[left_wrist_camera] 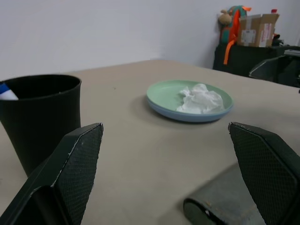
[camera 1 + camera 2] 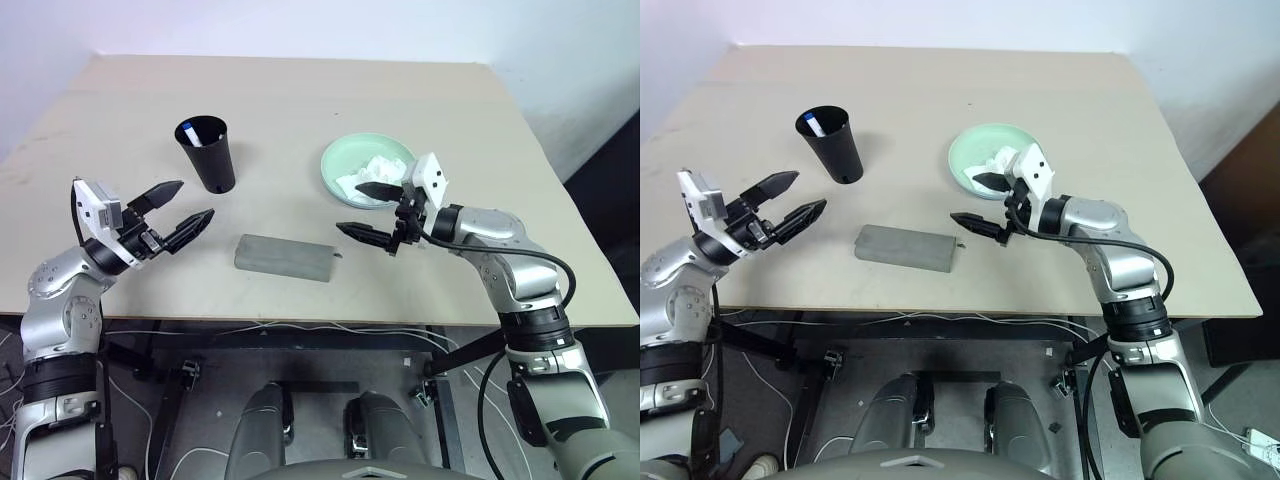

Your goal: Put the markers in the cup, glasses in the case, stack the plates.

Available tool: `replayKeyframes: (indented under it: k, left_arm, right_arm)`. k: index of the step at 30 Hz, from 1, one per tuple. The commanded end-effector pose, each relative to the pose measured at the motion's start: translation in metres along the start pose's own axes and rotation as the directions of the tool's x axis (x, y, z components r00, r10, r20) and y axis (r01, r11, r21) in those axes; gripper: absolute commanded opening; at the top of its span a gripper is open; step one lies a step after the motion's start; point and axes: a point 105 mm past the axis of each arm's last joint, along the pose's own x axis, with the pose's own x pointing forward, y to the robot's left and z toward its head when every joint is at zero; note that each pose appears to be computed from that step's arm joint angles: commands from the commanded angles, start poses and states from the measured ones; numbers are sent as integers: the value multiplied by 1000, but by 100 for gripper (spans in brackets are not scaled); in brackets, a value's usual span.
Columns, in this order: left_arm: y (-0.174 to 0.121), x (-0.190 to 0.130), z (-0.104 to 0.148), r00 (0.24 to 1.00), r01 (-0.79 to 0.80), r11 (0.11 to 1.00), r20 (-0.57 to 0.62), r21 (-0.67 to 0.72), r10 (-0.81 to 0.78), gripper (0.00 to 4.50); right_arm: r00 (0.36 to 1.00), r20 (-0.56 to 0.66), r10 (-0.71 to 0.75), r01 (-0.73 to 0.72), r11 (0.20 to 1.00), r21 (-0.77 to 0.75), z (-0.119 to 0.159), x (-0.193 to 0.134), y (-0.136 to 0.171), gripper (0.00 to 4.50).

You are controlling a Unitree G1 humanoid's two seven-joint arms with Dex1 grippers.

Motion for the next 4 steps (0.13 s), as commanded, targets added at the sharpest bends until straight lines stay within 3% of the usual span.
replayKeyframes:
  k: [1,4]
  left_arm:
    - [0,-2,8,1000,-21,999,18,42,21,447]
    - [0,-3,5,1000,-31,998,8,50,30,447]
  right_arm:
    - [1000,13,6,-6,1000,-17,5,-1,1,450]
    - [1000,25,8,-7,1000,-14,7,2,2,450]
